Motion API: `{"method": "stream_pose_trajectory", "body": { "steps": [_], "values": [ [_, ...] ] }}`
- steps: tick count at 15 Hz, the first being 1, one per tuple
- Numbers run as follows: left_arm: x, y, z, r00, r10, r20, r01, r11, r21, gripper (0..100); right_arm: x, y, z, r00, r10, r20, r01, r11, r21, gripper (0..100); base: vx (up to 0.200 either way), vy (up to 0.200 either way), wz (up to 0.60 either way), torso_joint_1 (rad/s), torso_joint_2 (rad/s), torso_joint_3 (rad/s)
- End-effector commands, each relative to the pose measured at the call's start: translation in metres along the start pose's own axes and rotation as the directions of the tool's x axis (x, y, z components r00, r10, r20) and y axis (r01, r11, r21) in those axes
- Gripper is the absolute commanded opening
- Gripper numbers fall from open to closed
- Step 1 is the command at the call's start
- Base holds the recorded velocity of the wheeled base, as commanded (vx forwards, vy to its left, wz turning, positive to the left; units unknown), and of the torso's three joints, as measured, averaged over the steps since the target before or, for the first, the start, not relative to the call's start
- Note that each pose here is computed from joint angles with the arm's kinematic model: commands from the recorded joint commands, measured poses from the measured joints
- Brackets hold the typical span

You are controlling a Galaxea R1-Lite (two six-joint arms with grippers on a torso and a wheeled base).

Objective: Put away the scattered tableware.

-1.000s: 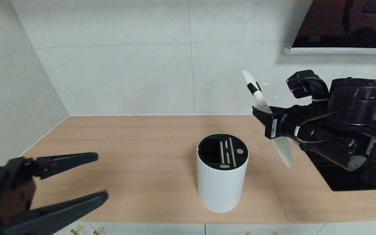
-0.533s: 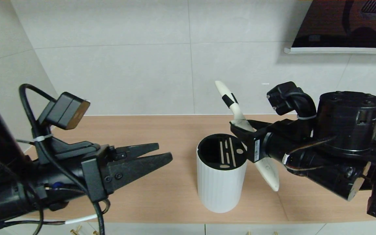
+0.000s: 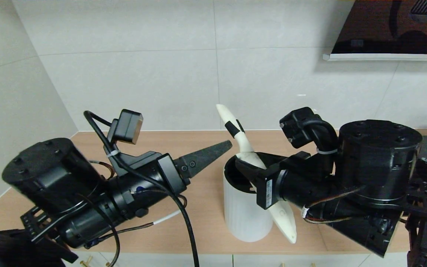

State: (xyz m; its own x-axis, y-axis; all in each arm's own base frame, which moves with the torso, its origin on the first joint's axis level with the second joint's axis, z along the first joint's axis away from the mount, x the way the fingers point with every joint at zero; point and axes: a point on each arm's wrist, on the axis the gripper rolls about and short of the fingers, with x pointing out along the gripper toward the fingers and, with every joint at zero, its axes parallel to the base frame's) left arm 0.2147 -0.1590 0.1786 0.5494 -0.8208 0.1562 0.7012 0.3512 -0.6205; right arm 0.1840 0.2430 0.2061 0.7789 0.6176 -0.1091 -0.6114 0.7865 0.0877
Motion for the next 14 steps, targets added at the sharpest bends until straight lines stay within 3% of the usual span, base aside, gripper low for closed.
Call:
{"method": "stream_pose_trajectory", "body": {
  "steps": [1,6,8,14],
  "values": [
    [0.005,0.008,-0.009,0.999,0.021,-0.032,-0.022,1.000,-0.016,100,0.001,0.004,-0.001,1.000,0.012,-0.004,-0.012,1.000,-0.001,0,0.000,0.000,0.00,0.000,0.00,0.000],
    [0.011,0.009,-0.008,1.000,0.026,-0.016,-0.026,1.000,-0.014,100,-0.004,0.017,-0.003,0.998,0.057,-0.008,-0.057,0.998,0.023,0,0.000,0.000,0.00,0.000,0.00,0.000],
    [0.018,0.011,-0.004,0.998,0.048,0.031,-0.047,0.999,-0.008,100,-0.005,0.022,-0.005,0.997,0.076,-0.013,-0.076,0.997,0.031,0,0.000,0.000,0.00,0.000,0.00,0.000],
    [0.027,0.016,-0.003,0.993,0.069,0.100,-0.069,0.998,0.003,100,-0.007,0.025,-0.009,0.995,0.091,-0.030,-0.090,0.996,0.028,0,0.000,0.000,0.00,0.000,0.00,0.000]
  ]
}}
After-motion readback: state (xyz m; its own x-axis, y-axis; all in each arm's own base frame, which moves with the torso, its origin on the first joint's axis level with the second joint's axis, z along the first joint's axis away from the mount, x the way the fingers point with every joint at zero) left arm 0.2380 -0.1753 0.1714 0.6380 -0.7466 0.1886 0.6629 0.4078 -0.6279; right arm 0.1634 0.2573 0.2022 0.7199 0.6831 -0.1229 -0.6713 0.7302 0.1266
